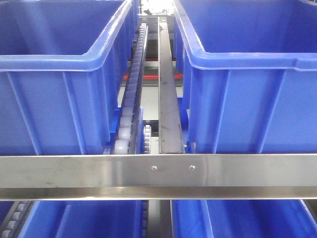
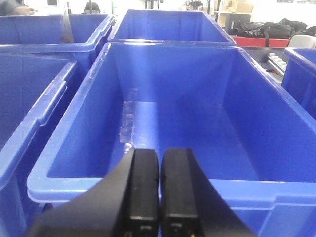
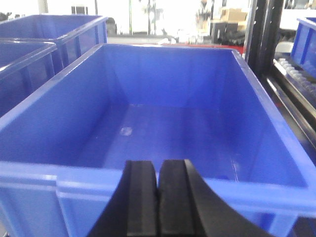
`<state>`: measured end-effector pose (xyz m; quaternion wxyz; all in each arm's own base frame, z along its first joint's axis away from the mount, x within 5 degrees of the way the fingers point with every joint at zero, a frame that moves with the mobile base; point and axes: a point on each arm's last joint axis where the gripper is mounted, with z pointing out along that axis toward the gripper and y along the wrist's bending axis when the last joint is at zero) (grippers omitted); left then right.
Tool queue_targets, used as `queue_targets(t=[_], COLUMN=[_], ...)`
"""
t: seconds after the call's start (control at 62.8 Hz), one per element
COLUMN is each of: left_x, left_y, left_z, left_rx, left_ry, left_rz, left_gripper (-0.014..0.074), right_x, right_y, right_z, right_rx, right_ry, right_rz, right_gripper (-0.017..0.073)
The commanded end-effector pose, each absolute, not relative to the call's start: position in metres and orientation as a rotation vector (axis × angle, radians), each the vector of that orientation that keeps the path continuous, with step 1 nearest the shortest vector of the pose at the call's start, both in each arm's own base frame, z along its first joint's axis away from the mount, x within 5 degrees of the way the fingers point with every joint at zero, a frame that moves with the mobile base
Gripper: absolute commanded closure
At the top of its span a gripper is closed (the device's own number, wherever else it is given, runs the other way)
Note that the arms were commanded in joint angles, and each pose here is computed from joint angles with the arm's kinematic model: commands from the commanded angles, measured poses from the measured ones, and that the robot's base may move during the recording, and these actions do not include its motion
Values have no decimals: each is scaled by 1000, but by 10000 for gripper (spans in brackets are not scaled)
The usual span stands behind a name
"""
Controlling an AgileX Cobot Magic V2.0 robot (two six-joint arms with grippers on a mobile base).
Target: Pick and sort blue part to right shelf
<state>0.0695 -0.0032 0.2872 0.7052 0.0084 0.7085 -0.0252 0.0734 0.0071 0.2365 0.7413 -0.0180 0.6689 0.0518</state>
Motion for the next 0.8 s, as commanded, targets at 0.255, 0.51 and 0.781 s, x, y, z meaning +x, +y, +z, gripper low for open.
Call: queue_targets(t=[0.255,0.51,0.781], left_x=[69,69,69], left_y=[-3,-3,-3], left_z=[304,303,303], left_rx=[9,9,9], left_ry=[1475,1480,1480], left_rz=[-71,-71,-71], left_gripper=[470,470,470], right_x=[53,50,50], right_y=[1,1,1], right_z=[229,228,228], right_rx=[11,10,10], right_ry=[1284,1276,1276], right_rz=[62,64,64], right_gripper=[504,504,504])
